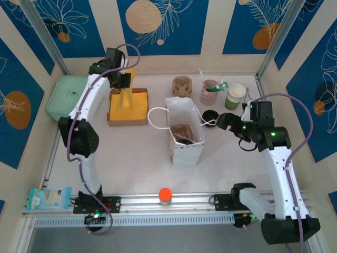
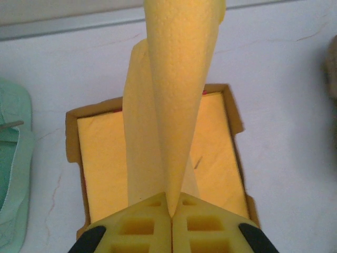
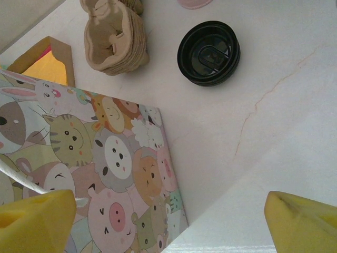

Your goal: Pack the takeout coffee

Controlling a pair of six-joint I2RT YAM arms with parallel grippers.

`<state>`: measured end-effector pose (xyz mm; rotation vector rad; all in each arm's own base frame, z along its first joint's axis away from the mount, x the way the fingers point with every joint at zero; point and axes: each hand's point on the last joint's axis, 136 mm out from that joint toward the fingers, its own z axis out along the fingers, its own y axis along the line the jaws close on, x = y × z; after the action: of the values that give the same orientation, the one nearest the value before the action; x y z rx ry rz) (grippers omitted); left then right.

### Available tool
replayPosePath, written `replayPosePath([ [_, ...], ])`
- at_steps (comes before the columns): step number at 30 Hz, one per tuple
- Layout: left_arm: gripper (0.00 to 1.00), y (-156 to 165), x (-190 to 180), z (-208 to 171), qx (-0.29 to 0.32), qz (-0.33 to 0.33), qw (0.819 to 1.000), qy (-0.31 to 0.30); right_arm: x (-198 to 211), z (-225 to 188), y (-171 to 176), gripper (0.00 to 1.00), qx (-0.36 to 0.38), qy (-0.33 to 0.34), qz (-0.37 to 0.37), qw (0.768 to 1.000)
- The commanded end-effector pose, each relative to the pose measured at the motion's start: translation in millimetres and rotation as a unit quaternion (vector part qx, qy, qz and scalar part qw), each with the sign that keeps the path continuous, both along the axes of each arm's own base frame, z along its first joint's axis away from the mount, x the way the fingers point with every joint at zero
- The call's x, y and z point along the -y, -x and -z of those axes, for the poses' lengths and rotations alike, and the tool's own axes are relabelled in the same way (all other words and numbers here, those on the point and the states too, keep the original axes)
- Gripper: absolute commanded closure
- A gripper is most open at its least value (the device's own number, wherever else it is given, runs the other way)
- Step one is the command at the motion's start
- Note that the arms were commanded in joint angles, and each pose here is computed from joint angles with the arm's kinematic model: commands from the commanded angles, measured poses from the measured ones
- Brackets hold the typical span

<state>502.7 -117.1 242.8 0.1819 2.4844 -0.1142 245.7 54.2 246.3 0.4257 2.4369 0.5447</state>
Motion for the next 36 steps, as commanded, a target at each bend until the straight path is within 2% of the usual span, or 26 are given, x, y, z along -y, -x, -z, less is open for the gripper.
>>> replayPosePath([
  [1, 0.93, 11.9, 19.1, -68.8, 0.069, 0.034, 0.995, 0.068, -2.2, -2.8, 4.6, 0.07, -0.002, -0.009, -0.002, 1.0],
  [8, 0.93, 29.5, 46.0, -132.9, 0.138, 0.087, 0.974, 0.159, -3.6, -5.6, 2.8, 0.07, 0.001, -0.011, -0.004, 1.0],
  [18, 0.97, 56.9, 82.2, -193.9, 0.196, 0.155, 0.937, 0.245, -4.1, -6.0, 4.0, 0.07, 0.002, -0.01, -0.006, 1.0],
  [22, 0.99, 70.9, 98.7, -215.5, 0.228, 0.19, 0.915, 0.274, -3.9, -6.4, 5.0, 0.07, 0.003, -0.009, -0.006, 1.0],
  [26, 1.0, 85.1, 114.1, -234.4, 0.264, 0.226, 0.885, 0.311, -3.2, -5.1, 7.1, 0.07, 0.003, -0.007, -0.005, 1.0],
  [30, 1.0, 95.2, 129.3, -245.3, 0.268, 0.255, 0.863, 0.344, -2.3, -4.2, 9.3, 0.07, 0.004, -0.004, -0.005, 1.0],
  [36, 1.0, 124.7, 162.6, -265.9, 0.285, 0.327, 0.816, 0.381, -1.8, -3.4, 11.4, 0.07, 0.004, -0.005, -0.004, 1.0],
])
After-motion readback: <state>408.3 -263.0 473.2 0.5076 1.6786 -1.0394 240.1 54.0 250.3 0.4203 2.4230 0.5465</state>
